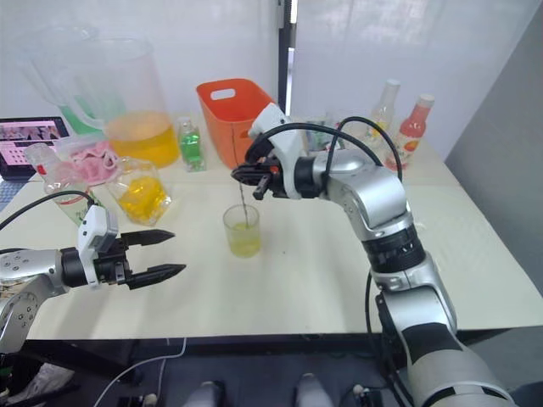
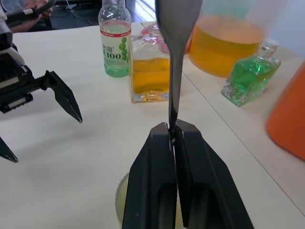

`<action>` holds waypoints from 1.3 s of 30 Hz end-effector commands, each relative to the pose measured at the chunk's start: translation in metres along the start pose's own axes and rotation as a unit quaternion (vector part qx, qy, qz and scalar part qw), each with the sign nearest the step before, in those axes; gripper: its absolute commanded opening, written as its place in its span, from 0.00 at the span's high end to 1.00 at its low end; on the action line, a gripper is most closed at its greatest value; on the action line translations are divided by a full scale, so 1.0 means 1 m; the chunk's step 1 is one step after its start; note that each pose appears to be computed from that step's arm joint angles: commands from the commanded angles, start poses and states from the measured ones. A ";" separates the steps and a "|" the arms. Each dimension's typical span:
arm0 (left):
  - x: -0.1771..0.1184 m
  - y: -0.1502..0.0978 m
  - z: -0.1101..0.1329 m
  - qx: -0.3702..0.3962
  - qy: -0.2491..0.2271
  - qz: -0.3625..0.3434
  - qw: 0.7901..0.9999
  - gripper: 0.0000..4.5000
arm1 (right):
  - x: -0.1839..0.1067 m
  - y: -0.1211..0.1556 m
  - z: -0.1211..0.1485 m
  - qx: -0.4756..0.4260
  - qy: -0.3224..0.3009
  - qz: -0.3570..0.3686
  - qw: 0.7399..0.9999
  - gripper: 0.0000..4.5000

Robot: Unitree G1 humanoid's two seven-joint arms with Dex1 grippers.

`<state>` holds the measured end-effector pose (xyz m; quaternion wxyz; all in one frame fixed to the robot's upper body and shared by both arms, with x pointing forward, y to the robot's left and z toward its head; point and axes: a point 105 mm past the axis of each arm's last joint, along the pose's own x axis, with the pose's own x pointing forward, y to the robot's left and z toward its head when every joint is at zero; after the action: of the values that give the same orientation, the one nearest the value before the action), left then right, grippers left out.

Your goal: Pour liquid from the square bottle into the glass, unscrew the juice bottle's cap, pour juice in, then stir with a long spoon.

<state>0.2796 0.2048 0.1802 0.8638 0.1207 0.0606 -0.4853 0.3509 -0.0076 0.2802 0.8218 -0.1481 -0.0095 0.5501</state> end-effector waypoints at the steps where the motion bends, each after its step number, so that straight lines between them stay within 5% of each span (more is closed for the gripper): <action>1: 0.000 -0.002 0.010 0.019 -0.013 -0.004 1.000 0.02 | -0.005 0.007 0.018 0.001 -0.044 0.013 0.999 1.00; 6: 0.000 -0.001 0.011 0.020 -0.012 -0.005 1.000 0.02 | -0.013 0.016 0.008 0.020 -0.009 0.044 0.999 1.00; 13: 0.006 0.001 0.009 0.026 -0.010 -0.010 1.000 0.02 | -0.018 -0.008 -0.001 -0.013 0.021 -0.008 1.000 1.00; 18: 0.006 0.002 0.010 0.028 -0.009 -0.011 0.999 0.02 | -0.013 -0.013 0.013 -0.030 -0.018 -0.029 0.999 1.00; 29: 0.006 0.001 0.012 0.029 -0.014 -0.019 0.999 0.02 | -0.005 0.026 0.019 0.029 -0.048 0.050 0.997 1.00; 39: 0.008 -0.001 0.013 0.032 -0.020 -0.022 0.999 0.02 | -0.027 0.005 0.035 0.014 -0.068 0.005 0.998 1.00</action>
<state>0.2832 0.1970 0.1804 0.8526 0.1274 0.0541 -0.5038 0.3358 -0.0199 0.2953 0.8203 -0.1000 -0.0205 0.5628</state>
